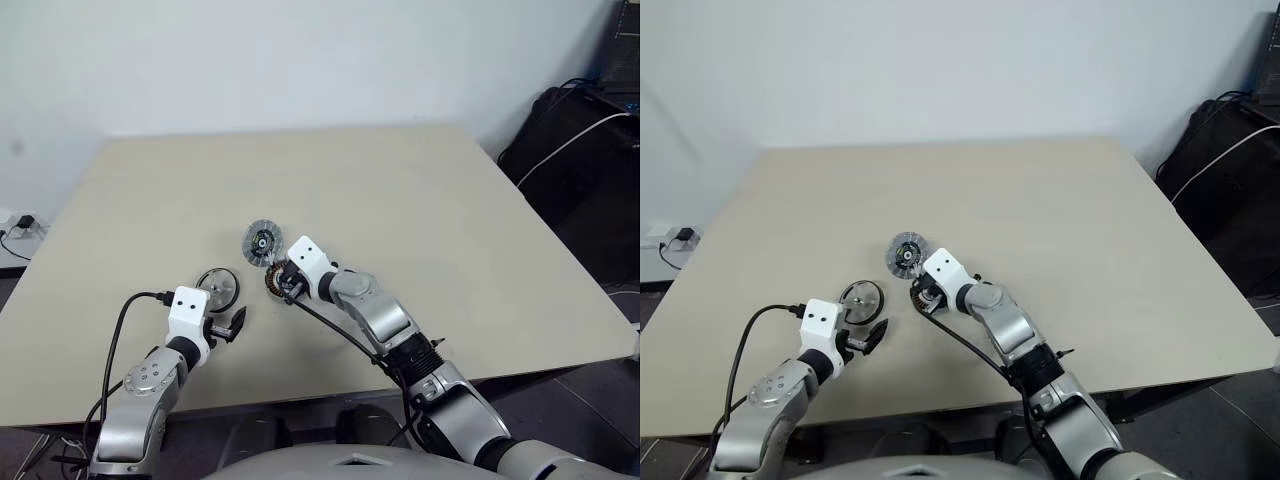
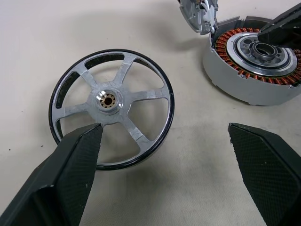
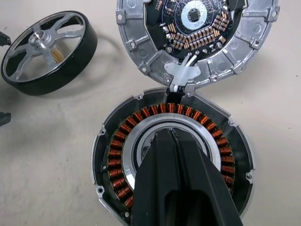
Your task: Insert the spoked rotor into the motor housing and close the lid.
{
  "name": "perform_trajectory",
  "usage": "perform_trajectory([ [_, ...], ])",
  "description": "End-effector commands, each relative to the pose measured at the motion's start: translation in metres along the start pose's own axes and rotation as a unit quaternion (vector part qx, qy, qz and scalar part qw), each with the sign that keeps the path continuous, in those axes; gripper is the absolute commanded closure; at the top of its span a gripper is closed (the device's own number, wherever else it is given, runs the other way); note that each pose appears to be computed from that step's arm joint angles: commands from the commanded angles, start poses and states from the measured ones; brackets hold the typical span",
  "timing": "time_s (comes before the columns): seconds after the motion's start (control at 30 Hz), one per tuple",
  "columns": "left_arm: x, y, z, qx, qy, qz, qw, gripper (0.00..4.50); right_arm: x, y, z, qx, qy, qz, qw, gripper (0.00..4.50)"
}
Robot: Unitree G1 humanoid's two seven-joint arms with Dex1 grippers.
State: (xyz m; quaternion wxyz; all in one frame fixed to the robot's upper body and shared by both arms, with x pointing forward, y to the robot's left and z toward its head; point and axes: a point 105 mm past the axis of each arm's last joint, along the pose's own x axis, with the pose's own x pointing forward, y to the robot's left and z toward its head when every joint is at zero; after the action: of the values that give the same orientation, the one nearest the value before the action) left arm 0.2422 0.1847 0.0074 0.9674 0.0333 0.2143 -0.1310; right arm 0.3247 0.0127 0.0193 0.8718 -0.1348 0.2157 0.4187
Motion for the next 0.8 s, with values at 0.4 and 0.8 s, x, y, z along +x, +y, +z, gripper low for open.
perform_trajectory([
  [0.4, -0.001, 0.002, 0.014, 0.008, -0.027, 0.004, 1.0, 0.0, -0.001, -0.001, 0.002, -0.021, 0.011, 0.008, 1.0, 4.48],
  [0.8, -0.001, 0.002, 0.014, 0.008, -0.028, 0.005, 1.0, 0.0, 0.003, -0.011, 0.003, -0.05, 0.02, -0.031, 0.998, 4.48],
])
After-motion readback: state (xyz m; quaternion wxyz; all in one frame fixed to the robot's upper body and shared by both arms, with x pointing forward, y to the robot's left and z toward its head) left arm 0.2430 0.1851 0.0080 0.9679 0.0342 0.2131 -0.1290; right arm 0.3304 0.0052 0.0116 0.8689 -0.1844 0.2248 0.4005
